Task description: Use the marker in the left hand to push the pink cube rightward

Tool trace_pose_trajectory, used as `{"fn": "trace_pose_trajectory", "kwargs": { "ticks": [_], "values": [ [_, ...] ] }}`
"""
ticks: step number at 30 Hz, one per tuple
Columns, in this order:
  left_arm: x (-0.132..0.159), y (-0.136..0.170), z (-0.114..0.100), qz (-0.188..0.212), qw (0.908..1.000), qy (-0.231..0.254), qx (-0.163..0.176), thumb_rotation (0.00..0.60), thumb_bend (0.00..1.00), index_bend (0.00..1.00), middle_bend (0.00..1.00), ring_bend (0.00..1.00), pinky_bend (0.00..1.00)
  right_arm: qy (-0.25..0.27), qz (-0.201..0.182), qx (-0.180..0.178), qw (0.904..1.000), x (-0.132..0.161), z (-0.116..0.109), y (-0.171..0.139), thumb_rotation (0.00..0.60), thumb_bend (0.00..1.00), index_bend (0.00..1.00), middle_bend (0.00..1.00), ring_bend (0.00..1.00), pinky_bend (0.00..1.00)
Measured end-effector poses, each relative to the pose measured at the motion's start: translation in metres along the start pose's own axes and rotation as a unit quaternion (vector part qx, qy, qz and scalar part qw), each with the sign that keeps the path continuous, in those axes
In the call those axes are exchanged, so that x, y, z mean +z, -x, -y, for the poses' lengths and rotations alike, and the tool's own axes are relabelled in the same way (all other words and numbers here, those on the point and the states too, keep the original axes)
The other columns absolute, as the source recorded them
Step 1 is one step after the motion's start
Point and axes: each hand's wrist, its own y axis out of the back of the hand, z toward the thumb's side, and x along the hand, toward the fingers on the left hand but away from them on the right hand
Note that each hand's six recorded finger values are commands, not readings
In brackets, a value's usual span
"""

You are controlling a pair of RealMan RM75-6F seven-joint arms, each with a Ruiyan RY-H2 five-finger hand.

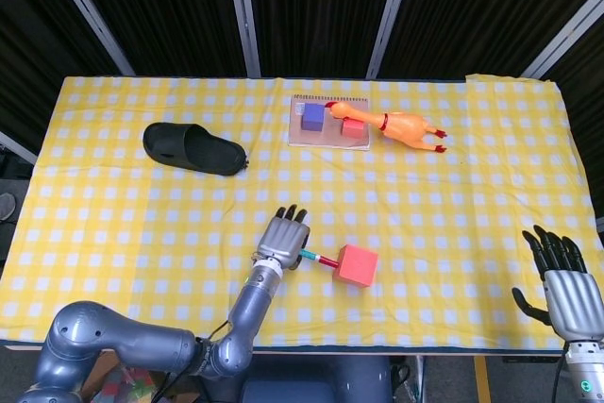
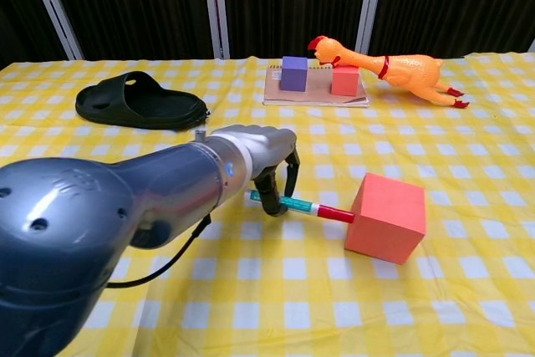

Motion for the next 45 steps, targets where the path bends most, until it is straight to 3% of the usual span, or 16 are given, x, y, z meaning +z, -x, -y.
{"fn": "trace_pose_trajectory", "kwargs": {
  "ticks": [13,26,36,45],
  "values": [
    [0.048,-0.005,0.009,0.018,0.9996,-0.006,-0.021,0.600,0.49,0.55,0.08,0.00,0.10,-0.002,0.005,0.003,1.0000,-0.002,0.000,-0.001,0.600,0.38,0.00,0.00,0.00,0.00],
    [0.052,-0.005,0.002,0.017,0.9998,0.010,-0.006,0.600,0.49,0.54,0.08,0.00,0.10,-0.005,0.007,0.002,1.0000,-0.004,-0.001,-0.002,0.600,0.38,0.00,0.00,0.00,0.00],
    [-0.001,0.003,-0.018,-0.012,0.9998,0.011,0.006,0.600,0.49,0.54,0.08,0.00,0.10,-0.008,0.011,0.001,0.9999,-0.006,-0.002,-0.004,0.600,0.38,0.00,0.00,0.00,0.00],
    [-0.093,0.026,-0.038,-0.059,0.9978,0.014,0.028,0.600,0.49,0.53,0.08,0.00,0.10,-0.010,0.016,0.003,0.9998,-0.005,0.000,-0.003,0.600,0.38,0.00,0.00,0.00,0.00]
  ]
}}
